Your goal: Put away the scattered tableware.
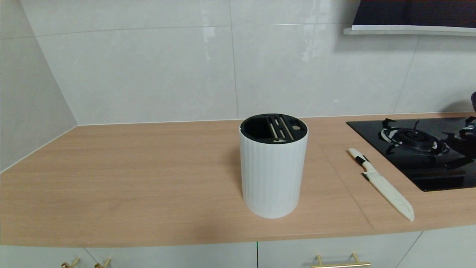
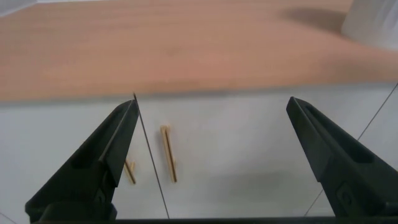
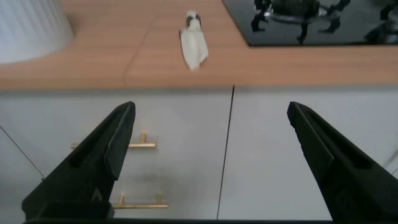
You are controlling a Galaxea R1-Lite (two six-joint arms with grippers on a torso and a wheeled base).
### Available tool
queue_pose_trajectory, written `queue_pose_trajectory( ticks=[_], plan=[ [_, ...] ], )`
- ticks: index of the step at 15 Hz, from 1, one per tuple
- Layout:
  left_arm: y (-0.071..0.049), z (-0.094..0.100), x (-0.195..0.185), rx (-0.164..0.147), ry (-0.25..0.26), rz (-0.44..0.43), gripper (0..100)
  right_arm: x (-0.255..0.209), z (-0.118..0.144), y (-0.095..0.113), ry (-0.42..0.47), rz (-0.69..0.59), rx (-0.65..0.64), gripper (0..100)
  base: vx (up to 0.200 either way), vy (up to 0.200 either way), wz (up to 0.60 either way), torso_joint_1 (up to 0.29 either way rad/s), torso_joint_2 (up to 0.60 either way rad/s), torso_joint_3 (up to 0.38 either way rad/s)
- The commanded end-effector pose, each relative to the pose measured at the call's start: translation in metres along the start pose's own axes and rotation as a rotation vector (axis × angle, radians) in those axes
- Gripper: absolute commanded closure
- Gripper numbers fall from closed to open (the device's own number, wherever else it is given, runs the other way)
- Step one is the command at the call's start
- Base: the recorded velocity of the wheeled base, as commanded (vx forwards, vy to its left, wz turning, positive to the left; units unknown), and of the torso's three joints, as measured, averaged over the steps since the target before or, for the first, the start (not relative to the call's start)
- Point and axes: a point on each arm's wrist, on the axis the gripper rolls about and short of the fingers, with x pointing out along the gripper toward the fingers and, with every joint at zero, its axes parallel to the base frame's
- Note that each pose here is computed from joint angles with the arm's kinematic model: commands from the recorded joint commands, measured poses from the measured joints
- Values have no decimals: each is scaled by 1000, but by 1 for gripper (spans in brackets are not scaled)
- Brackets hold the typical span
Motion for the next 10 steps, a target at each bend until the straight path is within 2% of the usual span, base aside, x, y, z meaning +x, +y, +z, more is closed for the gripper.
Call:
queue_pose_trajectory(
  ticks=[1, 10],
  plan=[
    [0, 0, 0, 0, 0, 0, 0, 0, 0, 0, 0, 0, 0, 0, 0, 0, 0, 222, -520, -310],
    [0, 0, 0, 0, 0, 0, 0, 0, 0, 0, -1, 0, 0, 0, 0, 0, 0, 241, -550, -314]
  ],
)
